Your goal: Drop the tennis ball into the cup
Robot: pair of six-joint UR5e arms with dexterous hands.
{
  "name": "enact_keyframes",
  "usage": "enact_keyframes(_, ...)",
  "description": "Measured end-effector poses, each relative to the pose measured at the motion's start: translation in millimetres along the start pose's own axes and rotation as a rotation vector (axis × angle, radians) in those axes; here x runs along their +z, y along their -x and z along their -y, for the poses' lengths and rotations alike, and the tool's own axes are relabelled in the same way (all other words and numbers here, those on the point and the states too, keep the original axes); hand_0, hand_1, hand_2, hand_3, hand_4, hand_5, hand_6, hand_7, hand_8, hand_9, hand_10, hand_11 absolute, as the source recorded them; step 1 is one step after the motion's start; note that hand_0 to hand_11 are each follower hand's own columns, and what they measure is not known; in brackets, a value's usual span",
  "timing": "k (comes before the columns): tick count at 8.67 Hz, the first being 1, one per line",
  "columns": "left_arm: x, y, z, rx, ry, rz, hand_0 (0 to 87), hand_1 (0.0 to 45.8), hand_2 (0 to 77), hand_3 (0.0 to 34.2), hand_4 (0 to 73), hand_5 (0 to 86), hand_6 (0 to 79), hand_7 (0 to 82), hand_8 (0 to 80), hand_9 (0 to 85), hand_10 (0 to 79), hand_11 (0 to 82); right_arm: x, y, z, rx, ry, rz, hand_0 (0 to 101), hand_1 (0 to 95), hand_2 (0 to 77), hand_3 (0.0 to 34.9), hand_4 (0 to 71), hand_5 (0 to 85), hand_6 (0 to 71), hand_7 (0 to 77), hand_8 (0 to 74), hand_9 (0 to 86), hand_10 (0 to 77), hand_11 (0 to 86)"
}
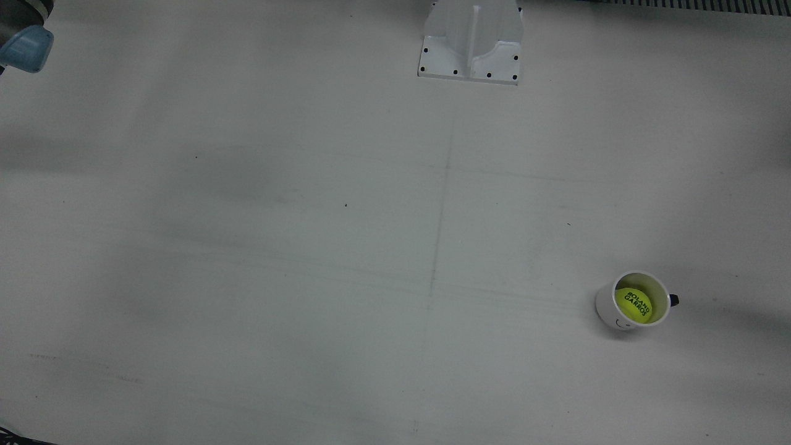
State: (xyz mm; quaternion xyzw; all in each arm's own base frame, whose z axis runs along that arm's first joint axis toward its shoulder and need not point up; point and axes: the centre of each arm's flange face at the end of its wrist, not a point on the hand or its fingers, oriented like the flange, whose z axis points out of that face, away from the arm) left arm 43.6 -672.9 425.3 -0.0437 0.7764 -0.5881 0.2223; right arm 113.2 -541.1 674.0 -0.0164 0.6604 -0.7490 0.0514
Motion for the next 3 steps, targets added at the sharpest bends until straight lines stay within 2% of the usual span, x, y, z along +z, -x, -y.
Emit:
enact_keyframes(1,-11,-12,26,-0.003,-0.048,-0.017,47.9,21.8,9.3,0.1,1.1,0.0,0.5,12.0,0.0,1.1,0.0,0.5,0.0,0,0,0.0,0.001,0.0,0,0.5,0.5,0.0,0.0,0.0,0.0,0.0,0.0,0.0,0.0,0.5)
enact_keyframes(2,-18,-17,38,-0.011,-0.077,-0.023,48.0,18.0,7.1,0.1,1.1,0.0,0.5,12.0,0.0,1.1,0.0,0.5,0.0,0,-1,0.0,0.001,0.0,0,0.5,0.5,0.0,0.0,0.0,0.0,0.0,0.0,0.0,0.0,0.5)
enact_keyframes(3,-21,-21,39,-0.017,-0.085,-0.027,48.0,18.0,7.1,0.1,1.1,0.0,0.5,12.0,0.0,1.1,0.0,0.5,0.0,0,-1,-0.001,0.001,0.0,0,0.5,0.5,0.0,0.0,0.0,0.0,0.0,0.0,0.0,0.0,0.5)
